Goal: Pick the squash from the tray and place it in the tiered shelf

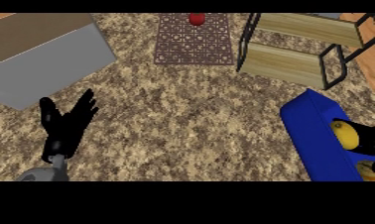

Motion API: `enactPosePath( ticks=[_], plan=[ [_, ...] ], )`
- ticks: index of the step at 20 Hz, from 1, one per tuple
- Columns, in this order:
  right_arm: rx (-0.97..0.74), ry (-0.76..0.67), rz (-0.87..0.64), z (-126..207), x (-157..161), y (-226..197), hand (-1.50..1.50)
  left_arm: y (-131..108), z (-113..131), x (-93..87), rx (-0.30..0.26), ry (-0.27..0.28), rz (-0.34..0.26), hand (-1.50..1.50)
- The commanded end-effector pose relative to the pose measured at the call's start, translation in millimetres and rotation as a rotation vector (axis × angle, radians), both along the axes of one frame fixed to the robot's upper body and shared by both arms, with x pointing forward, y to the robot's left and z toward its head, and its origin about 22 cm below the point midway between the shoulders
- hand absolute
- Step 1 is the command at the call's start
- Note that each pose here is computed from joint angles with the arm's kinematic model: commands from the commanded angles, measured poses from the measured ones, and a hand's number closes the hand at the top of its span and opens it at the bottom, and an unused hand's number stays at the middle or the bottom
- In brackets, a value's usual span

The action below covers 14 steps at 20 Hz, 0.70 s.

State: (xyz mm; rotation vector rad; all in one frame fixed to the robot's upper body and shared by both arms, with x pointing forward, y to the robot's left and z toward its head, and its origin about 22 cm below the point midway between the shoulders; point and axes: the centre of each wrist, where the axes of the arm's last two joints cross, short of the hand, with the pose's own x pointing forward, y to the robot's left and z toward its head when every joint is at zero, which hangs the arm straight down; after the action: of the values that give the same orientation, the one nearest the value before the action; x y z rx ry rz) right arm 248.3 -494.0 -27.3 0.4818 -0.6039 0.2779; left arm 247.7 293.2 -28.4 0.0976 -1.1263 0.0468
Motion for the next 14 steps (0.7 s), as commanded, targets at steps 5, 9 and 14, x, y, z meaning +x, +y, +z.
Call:
enactPosePath(
  ticks=[5, 9, 14],
  plan=[
    [0.023, 0.035, -0.041, -36.7, -14.2, 27.5, -1.5, -0.4, 3.7, -1.3, -0.013, 0.002, -0.008, 0.0],
    [0.045, 0.017, -0.045, -42.2, -9.9, 37.9, -1.5, 14.9, 8.5, 3.7, -0.006, 0.014, -0.011, 0.0],
    [0.091, -0.008, -0.038, -52.8, -9.9, 54.0, -1.5, -2.3, 2.2, -1.5, -0.011, 0.013, -0.03, 0.0]
  ],
)
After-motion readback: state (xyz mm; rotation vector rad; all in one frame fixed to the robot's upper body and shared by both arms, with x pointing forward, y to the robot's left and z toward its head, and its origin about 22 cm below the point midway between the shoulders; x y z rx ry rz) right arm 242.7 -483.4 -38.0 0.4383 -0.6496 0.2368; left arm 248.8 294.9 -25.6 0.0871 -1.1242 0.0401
